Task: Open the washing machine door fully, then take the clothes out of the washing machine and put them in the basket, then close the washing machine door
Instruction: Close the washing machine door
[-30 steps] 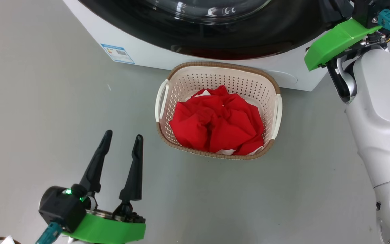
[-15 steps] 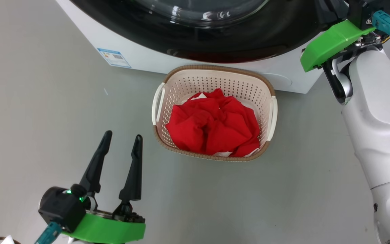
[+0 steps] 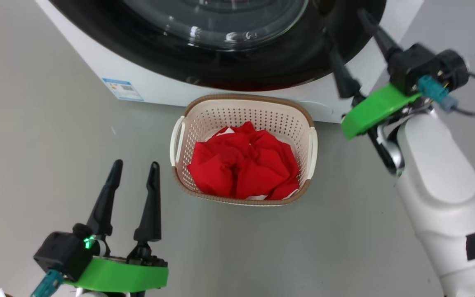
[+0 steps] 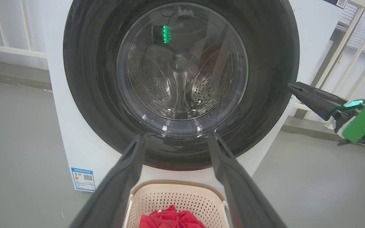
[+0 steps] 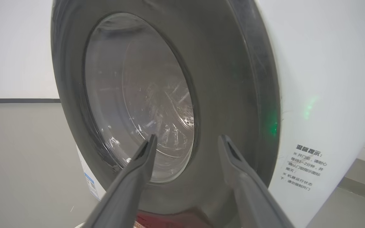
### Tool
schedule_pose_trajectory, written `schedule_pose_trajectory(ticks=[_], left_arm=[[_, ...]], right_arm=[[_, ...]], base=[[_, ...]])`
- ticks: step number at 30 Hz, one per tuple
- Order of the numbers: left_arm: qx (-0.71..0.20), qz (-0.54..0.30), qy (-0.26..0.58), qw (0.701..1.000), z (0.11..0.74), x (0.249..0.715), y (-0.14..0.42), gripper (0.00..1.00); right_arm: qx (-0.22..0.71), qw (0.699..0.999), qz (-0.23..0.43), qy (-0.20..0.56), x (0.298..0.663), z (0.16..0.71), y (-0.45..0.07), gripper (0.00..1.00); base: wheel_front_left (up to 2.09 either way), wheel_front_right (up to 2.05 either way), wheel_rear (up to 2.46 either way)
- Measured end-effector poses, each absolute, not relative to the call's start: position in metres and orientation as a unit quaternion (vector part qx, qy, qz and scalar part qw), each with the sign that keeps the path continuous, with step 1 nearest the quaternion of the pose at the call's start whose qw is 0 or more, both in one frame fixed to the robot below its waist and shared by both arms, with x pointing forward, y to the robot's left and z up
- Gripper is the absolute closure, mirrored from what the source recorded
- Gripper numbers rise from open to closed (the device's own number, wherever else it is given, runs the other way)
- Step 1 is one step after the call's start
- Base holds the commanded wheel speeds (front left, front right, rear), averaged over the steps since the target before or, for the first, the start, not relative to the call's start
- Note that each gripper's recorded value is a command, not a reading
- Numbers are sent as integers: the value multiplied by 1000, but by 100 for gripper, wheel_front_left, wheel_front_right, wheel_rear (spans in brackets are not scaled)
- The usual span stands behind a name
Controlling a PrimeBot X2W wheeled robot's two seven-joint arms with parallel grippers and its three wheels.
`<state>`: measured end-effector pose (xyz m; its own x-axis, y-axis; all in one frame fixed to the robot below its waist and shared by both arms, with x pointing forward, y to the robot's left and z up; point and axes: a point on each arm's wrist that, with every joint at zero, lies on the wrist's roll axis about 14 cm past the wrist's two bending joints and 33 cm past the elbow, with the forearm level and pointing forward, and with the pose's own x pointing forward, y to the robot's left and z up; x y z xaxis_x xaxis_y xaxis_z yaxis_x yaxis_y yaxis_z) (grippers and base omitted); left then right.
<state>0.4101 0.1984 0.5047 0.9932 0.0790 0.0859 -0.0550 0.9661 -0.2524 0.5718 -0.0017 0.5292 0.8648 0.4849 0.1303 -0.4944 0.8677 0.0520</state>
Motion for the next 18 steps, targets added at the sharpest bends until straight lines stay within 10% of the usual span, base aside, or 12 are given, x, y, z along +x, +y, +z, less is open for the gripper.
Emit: schedule_pose_trajectory(ticks=[18], left_arm=[[-145,15,-80,986,529,406,184,0]], right_arm=[[92,970,215,-69,490,534,-47,0]], base=[[0,0,0]])
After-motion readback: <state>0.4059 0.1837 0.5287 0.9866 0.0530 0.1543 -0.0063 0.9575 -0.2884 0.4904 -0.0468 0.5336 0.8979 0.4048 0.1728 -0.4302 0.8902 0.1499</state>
